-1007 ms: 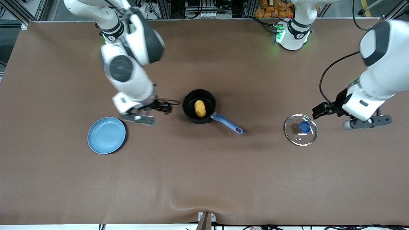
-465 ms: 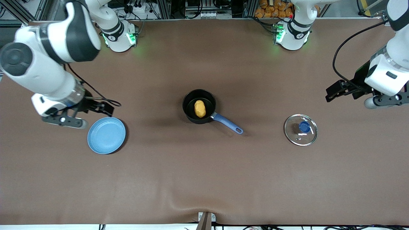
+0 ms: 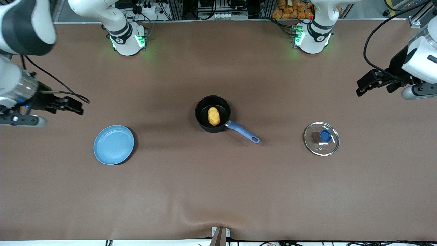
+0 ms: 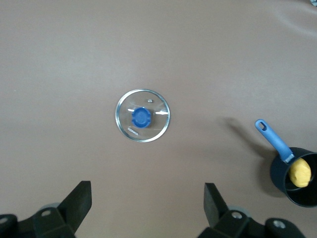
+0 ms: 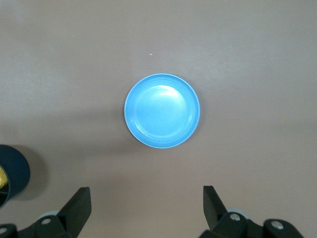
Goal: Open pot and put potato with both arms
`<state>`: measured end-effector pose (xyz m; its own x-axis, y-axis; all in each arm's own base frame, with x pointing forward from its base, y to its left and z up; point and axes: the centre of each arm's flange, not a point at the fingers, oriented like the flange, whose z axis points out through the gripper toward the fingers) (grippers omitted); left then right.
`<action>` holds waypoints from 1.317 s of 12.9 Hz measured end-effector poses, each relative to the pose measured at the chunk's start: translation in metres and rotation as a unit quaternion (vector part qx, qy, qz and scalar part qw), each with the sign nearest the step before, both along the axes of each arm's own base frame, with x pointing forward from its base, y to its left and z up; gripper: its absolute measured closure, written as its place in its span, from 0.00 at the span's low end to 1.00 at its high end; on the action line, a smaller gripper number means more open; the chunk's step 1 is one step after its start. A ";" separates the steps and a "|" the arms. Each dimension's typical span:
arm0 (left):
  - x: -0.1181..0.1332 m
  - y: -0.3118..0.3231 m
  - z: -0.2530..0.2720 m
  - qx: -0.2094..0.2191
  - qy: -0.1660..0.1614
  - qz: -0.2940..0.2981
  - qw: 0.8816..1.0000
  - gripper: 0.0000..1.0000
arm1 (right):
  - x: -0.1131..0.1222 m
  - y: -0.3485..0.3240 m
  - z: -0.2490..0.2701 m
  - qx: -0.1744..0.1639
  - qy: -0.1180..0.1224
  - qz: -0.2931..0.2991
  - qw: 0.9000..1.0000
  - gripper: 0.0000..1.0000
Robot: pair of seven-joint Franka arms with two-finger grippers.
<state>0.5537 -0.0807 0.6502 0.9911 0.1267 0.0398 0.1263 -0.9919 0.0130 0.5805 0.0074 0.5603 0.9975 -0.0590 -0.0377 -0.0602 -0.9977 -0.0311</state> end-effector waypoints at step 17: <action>-0.056 0.027 0.016 0.015 0.031 -0.037 0.999 0.00 | 0.001 -0.039 0.003 0.002 -0.007 -0.013 1.000 0.00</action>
<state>0.4979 -0.0541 0.6658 0.9984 0.0535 -0.0196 0.0531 -0.9983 -0.0225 0.5819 -0.0321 0.5636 0.9962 -0.0844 -0.0233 -0.0852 -0.9957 -0.0362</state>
